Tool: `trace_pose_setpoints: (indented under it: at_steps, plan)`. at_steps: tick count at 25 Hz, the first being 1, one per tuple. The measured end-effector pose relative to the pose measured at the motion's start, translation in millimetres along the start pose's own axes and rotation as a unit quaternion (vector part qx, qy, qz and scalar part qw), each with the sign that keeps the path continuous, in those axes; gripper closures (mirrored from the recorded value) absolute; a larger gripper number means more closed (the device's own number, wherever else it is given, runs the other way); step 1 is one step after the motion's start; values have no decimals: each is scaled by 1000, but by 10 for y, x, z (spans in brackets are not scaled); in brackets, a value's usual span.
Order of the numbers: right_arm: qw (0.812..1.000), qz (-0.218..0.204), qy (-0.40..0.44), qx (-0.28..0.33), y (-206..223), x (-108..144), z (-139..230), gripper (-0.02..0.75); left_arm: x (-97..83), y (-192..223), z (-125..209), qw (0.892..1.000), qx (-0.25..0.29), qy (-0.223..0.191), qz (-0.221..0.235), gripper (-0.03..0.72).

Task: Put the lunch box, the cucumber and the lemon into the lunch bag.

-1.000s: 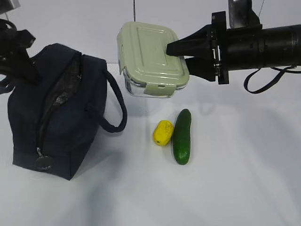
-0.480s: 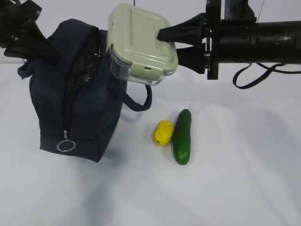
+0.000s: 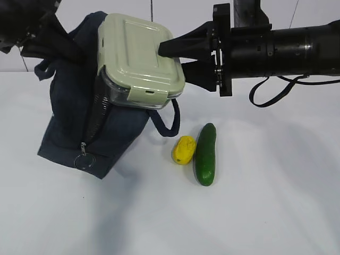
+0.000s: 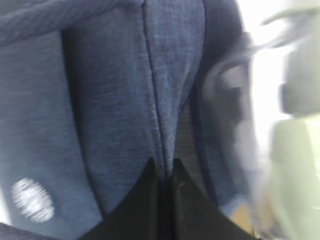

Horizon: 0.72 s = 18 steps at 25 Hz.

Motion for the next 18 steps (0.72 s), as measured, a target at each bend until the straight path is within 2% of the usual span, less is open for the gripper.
trace_pose_setpoints:
  at_steps: [3, 5, 9, 13, 18]
  plan:
    - [1000, 24, -7, 5, -2, -82, 17, 358, -105, -40, 34, 1000, 4, 6, 23, 696]
    - [999, 52, -9, -3, -9, -177, -12, 358, -140, -47, 60, 999, 11, 7, 33, 696]
    - [997, 77, 8, -12, 15, -378, -13, 358, -192, -51, 87, 999, 18, 11, 48, 696]
    - [997, 78, 25, -7, 55, -494, 38, 358, -302, -65, 100, 996, 20, 29, 81, 696]
    - [998, 59, 25, -17, 157, -399, 16, 358, -367, 11, 71, 992, 25, 25, 119, 696]
Point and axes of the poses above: a point on each arm's last joint axis where the gripper is mounted, y pointing out along that axis toward the gripper, x along the wrist's bending axis when the last joint is at zero, z = x × y, the point moved 8 cm from there along y, pointing out along that axis toward the gripper, and after that the axes turned 15 degrees about -y, right-handed, at the moved point
